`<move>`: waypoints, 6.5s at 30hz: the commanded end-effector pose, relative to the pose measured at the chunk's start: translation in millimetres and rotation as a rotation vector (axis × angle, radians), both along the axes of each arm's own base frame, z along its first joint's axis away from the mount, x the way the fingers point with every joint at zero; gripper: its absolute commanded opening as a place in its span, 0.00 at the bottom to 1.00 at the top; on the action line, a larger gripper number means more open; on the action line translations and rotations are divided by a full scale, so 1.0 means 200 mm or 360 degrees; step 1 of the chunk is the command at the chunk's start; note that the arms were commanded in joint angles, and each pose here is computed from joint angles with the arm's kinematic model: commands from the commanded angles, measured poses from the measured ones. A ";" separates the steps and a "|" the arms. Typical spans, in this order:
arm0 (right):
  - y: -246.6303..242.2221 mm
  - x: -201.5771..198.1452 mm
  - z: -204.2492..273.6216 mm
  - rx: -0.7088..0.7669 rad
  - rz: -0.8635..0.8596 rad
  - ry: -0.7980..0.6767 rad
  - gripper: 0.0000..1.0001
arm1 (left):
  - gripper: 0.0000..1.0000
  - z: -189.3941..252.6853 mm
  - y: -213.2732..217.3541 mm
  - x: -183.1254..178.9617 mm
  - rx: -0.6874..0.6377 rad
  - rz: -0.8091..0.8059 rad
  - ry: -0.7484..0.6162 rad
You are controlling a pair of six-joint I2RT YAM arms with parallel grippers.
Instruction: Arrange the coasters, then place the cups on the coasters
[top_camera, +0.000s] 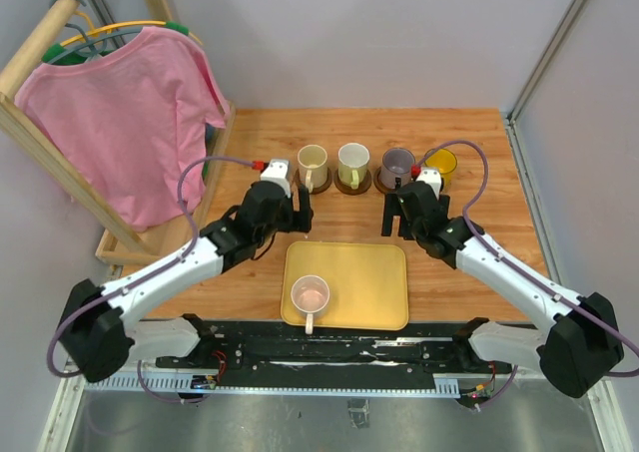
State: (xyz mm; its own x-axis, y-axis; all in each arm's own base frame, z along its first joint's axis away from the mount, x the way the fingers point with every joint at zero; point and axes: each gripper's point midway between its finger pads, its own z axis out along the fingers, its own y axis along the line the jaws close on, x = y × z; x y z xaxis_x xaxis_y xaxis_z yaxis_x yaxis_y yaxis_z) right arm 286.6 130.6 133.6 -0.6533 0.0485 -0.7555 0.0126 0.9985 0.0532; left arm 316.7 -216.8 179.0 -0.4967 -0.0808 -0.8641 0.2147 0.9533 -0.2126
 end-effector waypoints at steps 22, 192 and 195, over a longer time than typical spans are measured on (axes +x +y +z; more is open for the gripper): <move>-0.04 -0.13 -0.11 0.0077 -0.0011 0.0060 0.98 | 1.00 -0.26 -0.12 -1.02 -0.0097 -0.0479 0.0636; 0.79 0.15 -0.51 -0.0119 0.0738 0.0315 0.43 | 0.01 -0.18 0.38 0.59 0.0203 0.0230 0.0130; 0.77 0.22 -0.40 -0.0151 0.0682 0.0208 0.43 | 0.00 -0.20 0.38 0.62 0.0218 0.0223 0.0146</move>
State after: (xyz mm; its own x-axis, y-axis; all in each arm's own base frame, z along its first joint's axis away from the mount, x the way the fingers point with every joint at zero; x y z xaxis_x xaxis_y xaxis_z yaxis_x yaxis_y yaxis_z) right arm 311.1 289.0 25.6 -0.7427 -0.3137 -0.5917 -0.4341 0.8983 0.0687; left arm 402.6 -133.2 100.0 -0.6786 -0.0112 -0.7344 0.0499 0.9969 -0.0613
